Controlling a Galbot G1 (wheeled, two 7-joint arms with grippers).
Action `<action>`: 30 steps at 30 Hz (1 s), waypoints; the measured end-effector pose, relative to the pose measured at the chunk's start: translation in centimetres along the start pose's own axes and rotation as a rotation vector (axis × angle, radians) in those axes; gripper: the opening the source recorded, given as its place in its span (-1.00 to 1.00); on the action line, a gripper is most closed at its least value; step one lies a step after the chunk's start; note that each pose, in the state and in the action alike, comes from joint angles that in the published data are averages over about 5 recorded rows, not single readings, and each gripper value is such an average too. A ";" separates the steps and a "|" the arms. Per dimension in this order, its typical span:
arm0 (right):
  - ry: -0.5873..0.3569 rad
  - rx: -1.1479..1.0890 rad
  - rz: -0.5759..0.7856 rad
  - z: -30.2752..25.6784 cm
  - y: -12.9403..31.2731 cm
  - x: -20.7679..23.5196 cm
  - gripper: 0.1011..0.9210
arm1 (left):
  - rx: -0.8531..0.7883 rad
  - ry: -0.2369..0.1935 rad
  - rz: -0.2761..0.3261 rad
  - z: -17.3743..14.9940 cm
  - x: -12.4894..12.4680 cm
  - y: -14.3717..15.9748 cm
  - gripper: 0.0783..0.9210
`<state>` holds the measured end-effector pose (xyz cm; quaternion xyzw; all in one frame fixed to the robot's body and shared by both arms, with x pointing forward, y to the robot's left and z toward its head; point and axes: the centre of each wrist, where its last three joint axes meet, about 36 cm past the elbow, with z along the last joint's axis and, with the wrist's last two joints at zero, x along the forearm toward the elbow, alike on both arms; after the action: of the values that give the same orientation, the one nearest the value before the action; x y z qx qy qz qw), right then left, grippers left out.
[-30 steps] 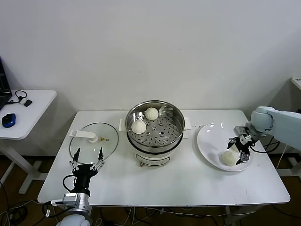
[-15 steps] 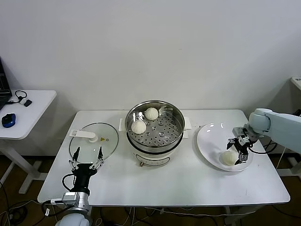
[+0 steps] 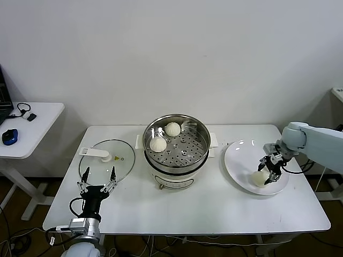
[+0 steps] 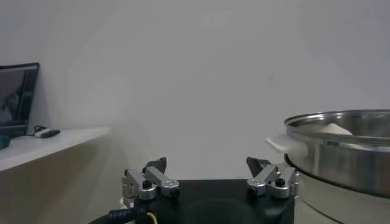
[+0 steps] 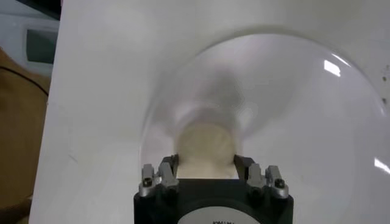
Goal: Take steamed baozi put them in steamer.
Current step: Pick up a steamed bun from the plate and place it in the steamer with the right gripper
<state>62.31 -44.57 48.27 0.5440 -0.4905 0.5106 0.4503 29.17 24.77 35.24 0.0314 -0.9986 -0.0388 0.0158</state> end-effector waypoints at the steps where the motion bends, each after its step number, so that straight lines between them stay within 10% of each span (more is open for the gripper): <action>1: -0.003 0.009 0.002 -0.3 -0.1 0.4 0.28 | -0.001 -0.001 0.002 0.0 0.0 0.0 0.77; 30: -0.131 0.877 0.252 -19.2 -5.8 21.0 0.36 | -0.012 -0.017 -0.002 -0.5 -0.1 -0.3 0.77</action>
<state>65.87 -26.42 70.68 0.6503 -0.3181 0.6852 0.0799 29.30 24.48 35.71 0.0318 -0.9985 -0.0450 0.0074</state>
